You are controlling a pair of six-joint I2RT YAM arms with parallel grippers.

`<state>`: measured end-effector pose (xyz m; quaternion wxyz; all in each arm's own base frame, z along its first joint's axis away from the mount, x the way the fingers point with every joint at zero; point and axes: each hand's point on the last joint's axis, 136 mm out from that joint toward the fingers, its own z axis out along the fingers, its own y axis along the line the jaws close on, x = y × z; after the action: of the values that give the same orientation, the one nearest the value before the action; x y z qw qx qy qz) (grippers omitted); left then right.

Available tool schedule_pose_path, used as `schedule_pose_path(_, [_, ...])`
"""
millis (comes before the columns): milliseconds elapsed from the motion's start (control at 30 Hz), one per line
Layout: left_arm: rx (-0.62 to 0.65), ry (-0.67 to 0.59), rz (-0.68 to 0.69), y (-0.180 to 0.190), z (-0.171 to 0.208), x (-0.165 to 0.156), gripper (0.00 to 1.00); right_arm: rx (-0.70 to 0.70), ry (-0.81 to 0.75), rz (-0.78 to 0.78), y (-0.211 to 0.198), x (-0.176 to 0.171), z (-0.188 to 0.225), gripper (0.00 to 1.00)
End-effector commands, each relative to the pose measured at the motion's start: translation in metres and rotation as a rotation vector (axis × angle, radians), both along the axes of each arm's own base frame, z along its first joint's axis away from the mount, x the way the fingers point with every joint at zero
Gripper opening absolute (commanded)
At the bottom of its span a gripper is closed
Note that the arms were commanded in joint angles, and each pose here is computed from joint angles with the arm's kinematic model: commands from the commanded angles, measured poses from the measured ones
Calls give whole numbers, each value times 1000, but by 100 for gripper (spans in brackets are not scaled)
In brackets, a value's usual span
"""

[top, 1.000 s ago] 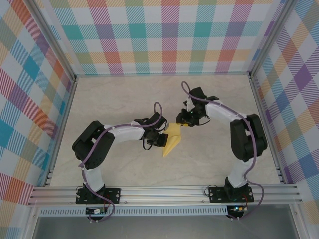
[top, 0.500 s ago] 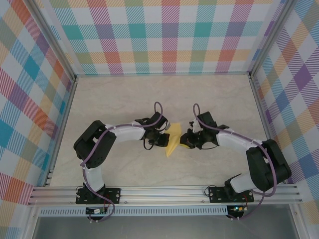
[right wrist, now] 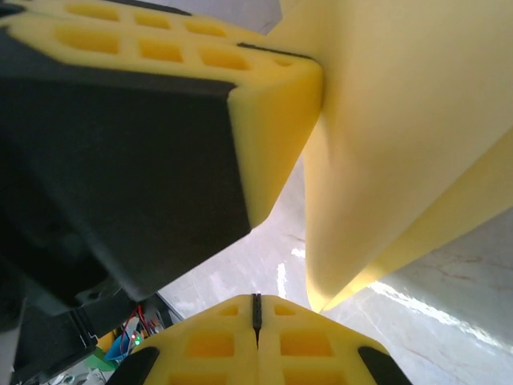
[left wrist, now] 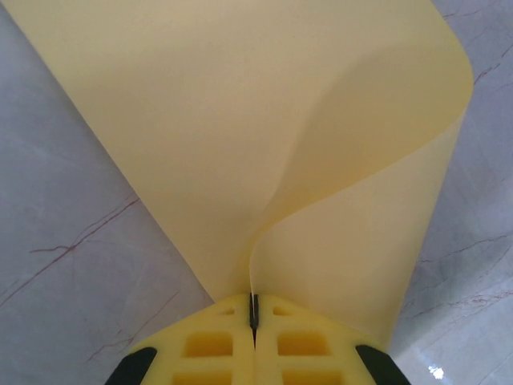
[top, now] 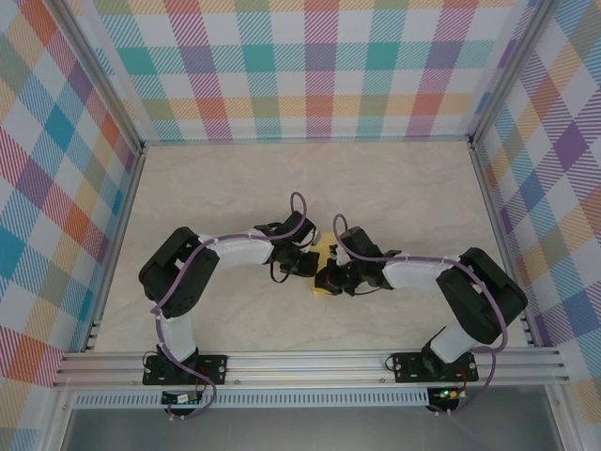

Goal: Fold a paper plane with a square sheet of paper (pick it up from the middle)
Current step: Third fold the triangle at the center of the table.

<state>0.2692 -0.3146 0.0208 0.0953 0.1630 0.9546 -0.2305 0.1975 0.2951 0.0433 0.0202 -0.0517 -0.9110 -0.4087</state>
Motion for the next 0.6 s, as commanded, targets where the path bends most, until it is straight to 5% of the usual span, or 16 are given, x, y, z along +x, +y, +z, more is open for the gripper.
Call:
schedule_pose_path(0, [23,44,8,4,-15,-1,4,4,-10,-10,4,1,-5,4])
schedule_pose_path(567, [28,49,5,5,-17,-2,4,-80,32,-7,-9,-8,-37,4])
